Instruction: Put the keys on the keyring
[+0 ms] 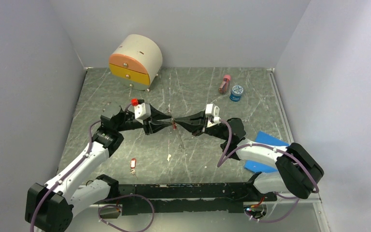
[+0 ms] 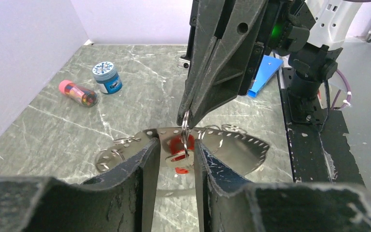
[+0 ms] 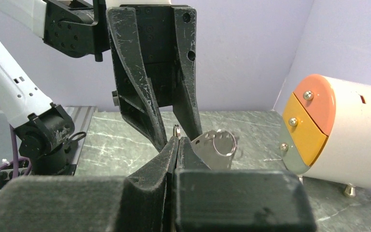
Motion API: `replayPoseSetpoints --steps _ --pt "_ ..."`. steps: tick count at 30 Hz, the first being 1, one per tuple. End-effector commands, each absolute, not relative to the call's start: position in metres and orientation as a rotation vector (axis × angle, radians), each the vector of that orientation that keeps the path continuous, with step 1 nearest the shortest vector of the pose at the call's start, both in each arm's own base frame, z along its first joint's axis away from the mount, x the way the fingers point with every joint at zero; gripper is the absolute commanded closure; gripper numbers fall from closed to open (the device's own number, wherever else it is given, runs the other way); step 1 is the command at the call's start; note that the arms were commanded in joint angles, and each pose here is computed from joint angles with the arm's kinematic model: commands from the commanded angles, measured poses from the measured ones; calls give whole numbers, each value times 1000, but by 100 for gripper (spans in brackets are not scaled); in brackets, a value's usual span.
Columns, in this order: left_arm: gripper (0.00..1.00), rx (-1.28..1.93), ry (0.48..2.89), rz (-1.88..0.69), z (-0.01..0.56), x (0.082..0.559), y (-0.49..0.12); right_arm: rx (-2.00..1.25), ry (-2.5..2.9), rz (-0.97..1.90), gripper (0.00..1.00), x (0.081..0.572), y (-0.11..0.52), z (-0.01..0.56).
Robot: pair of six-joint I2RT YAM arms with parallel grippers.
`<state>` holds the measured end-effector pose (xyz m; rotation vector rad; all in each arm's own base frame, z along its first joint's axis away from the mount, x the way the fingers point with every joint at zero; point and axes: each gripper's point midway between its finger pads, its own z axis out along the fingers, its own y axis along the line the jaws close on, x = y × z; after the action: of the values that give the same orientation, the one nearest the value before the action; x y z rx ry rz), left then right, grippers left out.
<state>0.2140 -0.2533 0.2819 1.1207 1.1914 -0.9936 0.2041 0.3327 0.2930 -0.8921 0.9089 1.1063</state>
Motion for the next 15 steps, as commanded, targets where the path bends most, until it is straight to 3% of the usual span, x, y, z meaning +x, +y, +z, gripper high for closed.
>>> replayPoseSetpoints --steps 1,4,11,15 --pt "63 1105 1105 -982 310 217 -257 -878 791 1111 100 198 331 325" --pt "65 1117 1096 -999 311 216 -259 -878 793 1109 100 198 331 324" --pt "96 1150 1108 -1014 307 214 -260 -880 804 1105 100 200 332 322" --pt "97 1162 1151 -1009 306 212 -258 -895 840 1084 100 204 333 316"
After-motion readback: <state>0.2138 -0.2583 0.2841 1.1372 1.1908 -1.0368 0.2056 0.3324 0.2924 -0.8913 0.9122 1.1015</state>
